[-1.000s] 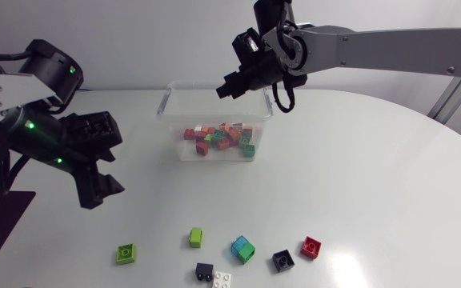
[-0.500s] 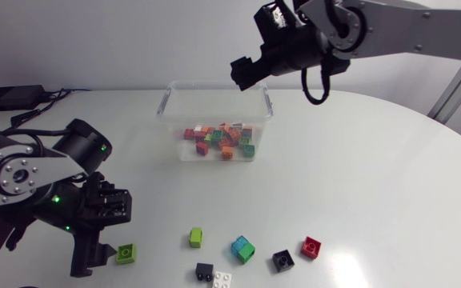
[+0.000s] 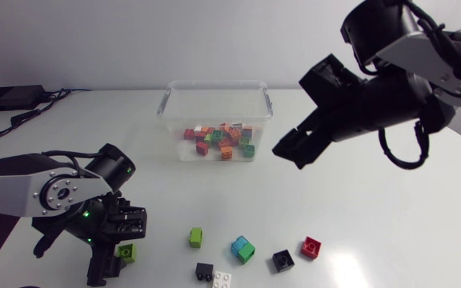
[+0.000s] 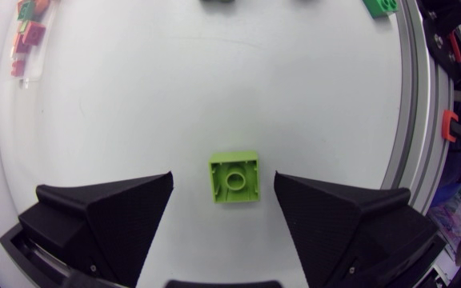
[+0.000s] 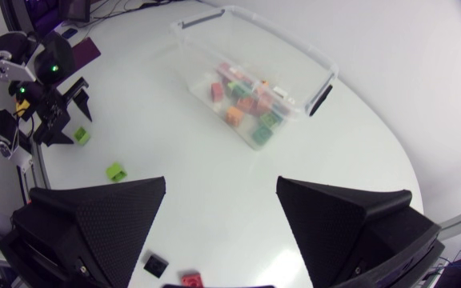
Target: Place the duplo bricks in the container
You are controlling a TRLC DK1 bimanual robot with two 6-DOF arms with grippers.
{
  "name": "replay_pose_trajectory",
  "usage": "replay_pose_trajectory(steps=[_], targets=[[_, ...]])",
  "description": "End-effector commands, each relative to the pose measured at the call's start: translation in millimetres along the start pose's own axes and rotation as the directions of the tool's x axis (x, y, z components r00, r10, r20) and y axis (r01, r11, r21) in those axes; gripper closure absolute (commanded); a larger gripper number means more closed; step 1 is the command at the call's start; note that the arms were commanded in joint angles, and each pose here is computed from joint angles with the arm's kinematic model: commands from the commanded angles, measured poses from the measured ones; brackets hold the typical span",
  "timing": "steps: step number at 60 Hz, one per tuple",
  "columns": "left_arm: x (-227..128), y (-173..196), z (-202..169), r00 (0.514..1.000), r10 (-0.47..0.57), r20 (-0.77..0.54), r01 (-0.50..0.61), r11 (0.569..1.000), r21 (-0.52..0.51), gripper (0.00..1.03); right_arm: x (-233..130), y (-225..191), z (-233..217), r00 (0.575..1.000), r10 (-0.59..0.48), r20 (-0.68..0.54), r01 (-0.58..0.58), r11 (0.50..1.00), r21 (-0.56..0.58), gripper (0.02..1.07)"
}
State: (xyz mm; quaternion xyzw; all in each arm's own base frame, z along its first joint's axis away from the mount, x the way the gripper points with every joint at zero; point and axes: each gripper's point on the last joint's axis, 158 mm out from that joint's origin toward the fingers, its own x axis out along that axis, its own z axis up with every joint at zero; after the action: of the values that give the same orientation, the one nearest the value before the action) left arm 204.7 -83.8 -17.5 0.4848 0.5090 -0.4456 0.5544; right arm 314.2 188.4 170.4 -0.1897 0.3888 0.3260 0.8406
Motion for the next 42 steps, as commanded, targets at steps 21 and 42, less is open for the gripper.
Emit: replay_pose_trajectory(steps=[21, 42], targets=[[30.6, -19.8, -3.6, 0.991, -0.120, -0.066, 0.119, 0.993, -0.011, 0.83, 7.5, 34.6, -145.8, 0.939, 0.036, -0.341, -0.073, 0.993, -0.096, 0.07], [-64.2, 24.2, 20.4, 0.996, 0.000, 0.093, 0.010, 0.995, -0.099, 0.84, 27.0, 48.9, -214.3, 0.862, 0.051, -0.505, -0.170, 0.966, -0.193, 0.07]])
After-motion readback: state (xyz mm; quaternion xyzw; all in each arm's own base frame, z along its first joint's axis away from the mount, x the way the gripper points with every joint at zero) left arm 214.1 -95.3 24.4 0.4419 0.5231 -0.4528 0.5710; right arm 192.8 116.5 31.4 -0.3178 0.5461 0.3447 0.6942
